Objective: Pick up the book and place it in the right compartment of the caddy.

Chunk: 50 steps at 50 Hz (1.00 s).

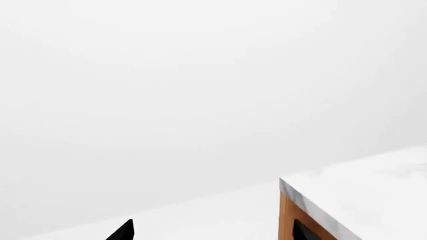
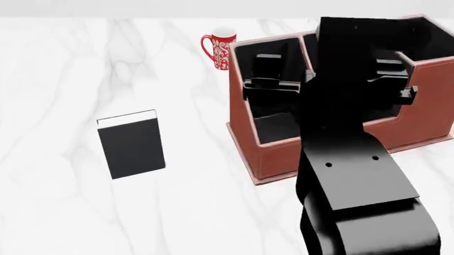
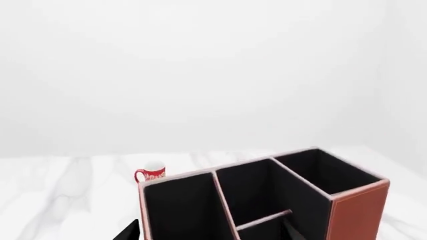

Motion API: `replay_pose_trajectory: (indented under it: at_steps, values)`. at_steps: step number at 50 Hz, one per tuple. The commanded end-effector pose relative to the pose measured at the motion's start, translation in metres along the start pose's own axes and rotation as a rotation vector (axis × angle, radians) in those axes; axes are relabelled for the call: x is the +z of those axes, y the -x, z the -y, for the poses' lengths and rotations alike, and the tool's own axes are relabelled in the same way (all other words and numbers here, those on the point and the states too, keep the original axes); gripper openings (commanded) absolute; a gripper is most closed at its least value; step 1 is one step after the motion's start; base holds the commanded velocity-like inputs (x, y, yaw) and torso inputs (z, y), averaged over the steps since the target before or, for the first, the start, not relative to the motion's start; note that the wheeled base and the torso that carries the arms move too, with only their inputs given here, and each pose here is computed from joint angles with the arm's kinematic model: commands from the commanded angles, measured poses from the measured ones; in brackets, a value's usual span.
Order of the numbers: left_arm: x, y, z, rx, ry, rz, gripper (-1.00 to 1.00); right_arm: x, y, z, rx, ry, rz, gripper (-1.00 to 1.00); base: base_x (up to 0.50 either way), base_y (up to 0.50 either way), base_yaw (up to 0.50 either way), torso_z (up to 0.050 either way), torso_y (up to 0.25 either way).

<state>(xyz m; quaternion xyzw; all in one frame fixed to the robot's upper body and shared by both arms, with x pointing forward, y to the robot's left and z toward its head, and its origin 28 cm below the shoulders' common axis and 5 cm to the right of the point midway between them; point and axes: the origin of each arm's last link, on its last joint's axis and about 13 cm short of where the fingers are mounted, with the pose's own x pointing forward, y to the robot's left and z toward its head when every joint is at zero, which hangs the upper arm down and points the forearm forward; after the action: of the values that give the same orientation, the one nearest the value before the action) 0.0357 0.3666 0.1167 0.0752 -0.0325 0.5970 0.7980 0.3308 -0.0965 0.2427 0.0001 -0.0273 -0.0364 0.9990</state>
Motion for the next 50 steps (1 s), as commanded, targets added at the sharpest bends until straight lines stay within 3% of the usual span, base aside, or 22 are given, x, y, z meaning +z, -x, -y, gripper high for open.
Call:
replay_pose_trajectory:
  at_steps: [1, 50]
  values:
    - [-0.003, 0.001, -0.012, 0.045, -0.014, 0.007, 1.00, 0.030, -0.014, -0.004, 0.013, 0.032, -0.019, 1.00, 0.50, 0.00, 0.00, 0.000, 0.000]
    - [-0.005, 0.002, -0.021, 0.060, -0.018, 0.010, 1.00, 0.050, -0.020, -0.006, 0.017, 0.012, -0.026, 1.00, 0.50, 0.00, 0.00, 0.000, 0.001]
